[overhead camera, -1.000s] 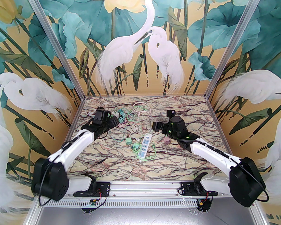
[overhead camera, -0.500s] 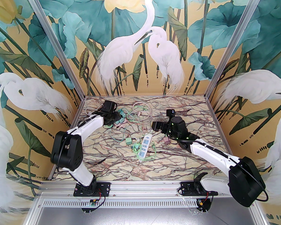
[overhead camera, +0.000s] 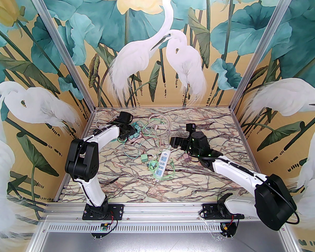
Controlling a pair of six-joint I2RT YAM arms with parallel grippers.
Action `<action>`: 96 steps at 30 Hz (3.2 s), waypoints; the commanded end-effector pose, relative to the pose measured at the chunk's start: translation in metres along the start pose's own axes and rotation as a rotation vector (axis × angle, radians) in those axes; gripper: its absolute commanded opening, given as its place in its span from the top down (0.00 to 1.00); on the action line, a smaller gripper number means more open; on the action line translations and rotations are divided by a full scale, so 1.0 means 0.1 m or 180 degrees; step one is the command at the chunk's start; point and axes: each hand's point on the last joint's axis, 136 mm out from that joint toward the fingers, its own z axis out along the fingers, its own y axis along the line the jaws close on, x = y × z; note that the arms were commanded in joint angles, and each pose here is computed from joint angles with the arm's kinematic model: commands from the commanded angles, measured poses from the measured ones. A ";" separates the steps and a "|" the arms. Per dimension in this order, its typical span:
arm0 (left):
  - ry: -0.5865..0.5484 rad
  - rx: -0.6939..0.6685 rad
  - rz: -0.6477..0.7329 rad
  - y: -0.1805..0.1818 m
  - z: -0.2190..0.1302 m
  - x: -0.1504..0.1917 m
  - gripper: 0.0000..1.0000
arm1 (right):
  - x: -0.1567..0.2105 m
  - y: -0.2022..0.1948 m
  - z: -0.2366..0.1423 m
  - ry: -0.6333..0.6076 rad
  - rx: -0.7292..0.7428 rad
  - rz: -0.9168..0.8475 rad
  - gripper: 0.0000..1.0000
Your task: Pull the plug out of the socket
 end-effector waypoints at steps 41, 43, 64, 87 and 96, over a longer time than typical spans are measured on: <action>-0.0082 0.1130 -0.0254 0.20 -0.91 -0.24 0.48 | 1.00 1.60 0.61 0.0858 -0.0835 -0.0652 0.70; -0.0033 0.1127 -0.0373 0.22 -0.75 -0.30 0.55 | 1.07 1.68 0.77 0.0899 -0.0789 -0.0661 0.78; 0.0146 0.1277 -0.0296 0.16 -0.08 -0.19 0.60 | 1.48 1.85 1.62 0.1335 -0.0738 -0.0465 0.90; 0.0272 0.1619 -0.0631 0.46 -0.41 0.67 0.70 | 1.11 1.12 2.02 0.1326 -0.0228 -0.0522 0.87; 0.0221 0.1553 -0.0644 0.51 -0.55 0.99 0.69 | 0.86 0.84 2.13 0.1409 -0.0059 -0.0680 0.86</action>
